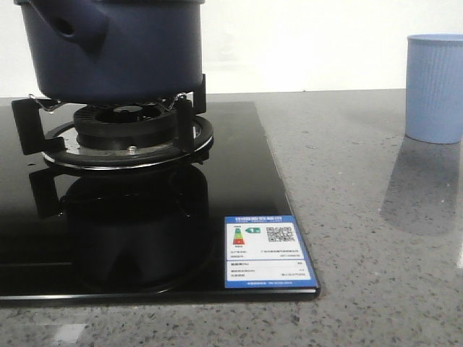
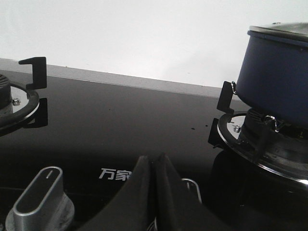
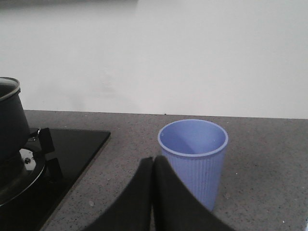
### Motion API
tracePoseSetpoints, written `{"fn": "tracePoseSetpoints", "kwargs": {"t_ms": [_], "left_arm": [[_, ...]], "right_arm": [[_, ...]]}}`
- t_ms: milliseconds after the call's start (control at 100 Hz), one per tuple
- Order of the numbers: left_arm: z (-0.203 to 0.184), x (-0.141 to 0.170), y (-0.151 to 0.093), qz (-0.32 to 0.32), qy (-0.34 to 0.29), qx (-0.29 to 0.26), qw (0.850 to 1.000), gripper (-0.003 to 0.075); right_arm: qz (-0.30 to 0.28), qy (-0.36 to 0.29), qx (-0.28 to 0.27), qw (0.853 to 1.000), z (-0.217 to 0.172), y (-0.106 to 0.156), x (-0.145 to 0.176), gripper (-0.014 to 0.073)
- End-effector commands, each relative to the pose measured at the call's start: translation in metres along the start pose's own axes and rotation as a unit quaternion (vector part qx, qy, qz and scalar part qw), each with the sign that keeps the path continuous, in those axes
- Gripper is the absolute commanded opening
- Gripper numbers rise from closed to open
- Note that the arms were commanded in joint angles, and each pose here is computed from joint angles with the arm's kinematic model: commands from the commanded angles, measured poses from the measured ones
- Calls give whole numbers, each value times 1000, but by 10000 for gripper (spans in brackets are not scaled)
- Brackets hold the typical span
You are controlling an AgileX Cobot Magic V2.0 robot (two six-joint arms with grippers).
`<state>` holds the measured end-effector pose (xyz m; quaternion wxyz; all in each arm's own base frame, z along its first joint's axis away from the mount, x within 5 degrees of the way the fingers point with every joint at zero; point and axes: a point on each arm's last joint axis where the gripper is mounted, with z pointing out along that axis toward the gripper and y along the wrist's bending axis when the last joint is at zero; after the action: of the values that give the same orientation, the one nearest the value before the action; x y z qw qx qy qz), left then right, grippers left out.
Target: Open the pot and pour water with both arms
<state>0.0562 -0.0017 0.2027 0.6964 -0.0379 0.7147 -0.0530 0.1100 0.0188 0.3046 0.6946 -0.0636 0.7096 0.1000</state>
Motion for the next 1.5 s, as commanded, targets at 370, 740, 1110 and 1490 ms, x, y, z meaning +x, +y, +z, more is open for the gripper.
{"fn": "tracePoseSetpoints", "kwargs": {"t_ms": [370, 740, 1110, 1490], "left_arm": [[-1, 3, 1, -7, -34, 0, 999, -19], [-1, 3, 1, -7, -34, 0, 999, -19], [-1, 3, 1, -7, -33, 0, 999, -19], [-1, 3, 1, -7, -33, 0, 999, -19]], "right_arm": [[-18, 34, 117, 992, -5, -20, 33, -67], [-54, -25, 104, 993, -41, -13, 101, -67], [-45, 10, 116, 992, -55, -12, 113, -67], [-55, 14, 117, 991, -55, -12, 113, -67]]}}
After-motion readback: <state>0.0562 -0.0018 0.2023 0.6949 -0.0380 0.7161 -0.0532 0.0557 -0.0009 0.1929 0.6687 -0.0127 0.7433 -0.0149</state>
